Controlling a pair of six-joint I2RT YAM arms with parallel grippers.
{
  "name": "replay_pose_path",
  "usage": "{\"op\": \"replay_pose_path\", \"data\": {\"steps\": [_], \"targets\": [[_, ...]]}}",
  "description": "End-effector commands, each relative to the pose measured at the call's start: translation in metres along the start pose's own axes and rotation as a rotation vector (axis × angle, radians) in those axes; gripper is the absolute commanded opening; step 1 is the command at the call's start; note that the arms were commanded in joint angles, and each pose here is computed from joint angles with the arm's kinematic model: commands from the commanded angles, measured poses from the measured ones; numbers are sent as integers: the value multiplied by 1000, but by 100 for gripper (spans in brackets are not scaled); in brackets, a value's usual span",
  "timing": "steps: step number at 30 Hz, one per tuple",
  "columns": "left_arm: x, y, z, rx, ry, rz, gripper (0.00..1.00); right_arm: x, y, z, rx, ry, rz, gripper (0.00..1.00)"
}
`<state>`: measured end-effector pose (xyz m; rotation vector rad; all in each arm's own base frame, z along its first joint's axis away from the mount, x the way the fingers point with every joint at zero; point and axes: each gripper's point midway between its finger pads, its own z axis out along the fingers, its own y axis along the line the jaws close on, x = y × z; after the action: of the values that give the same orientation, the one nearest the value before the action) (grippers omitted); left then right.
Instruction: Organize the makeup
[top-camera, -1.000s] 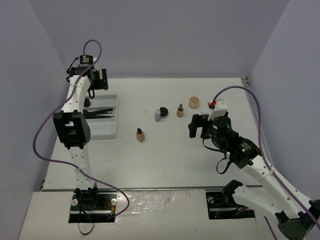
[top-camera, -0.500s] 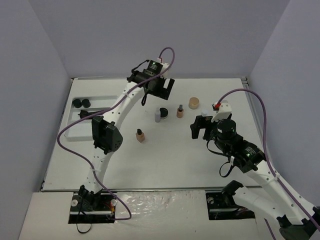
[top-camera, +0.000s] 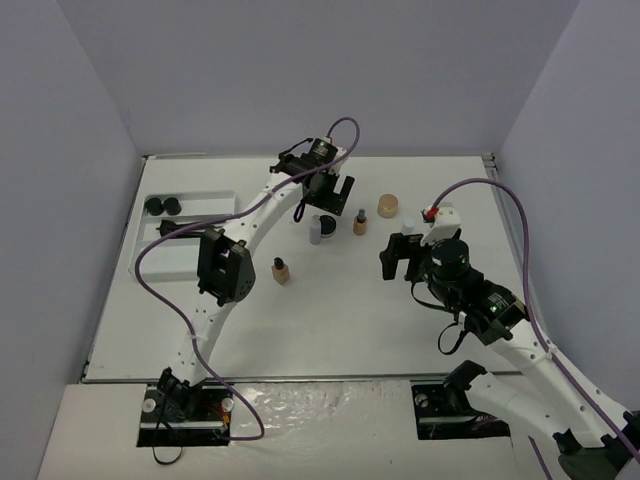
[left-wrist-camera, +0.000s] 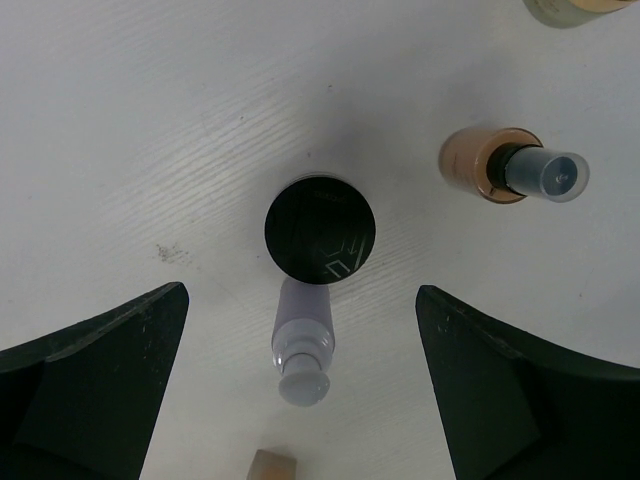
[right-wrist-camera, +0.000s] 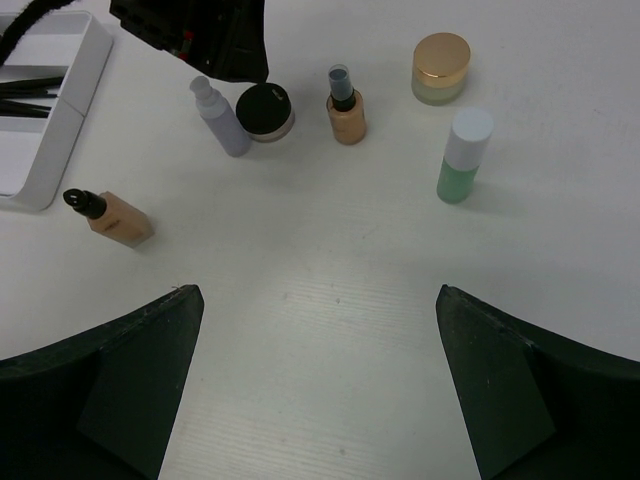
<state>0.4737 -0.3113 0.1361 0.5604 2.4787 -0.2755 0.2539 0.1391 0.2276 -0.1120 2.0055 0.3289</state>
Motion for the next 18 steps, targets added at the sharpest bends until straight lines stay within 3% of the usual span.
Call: {"op": "replay_pose_path", "data": {"steps": [1,4,12,15,18], "targets": [[-65,11,-96,-29,-258,-56,97,-25,19,24,-30,-3,-40,100],[-68,18,-112,-43,-288,-46,97,-31,26,43,-16,28,-83,100],[-47,12,-96,0,-176,-23,96,-34,35,71,-20,56,-127,100],[-44,21,-98,-14,-193,-69,97,-35,40,84,-47,79,-153,99],[-49,43,-133,-53,-267,-149,96,-44,47,103,-105,88,-167,98]]}}
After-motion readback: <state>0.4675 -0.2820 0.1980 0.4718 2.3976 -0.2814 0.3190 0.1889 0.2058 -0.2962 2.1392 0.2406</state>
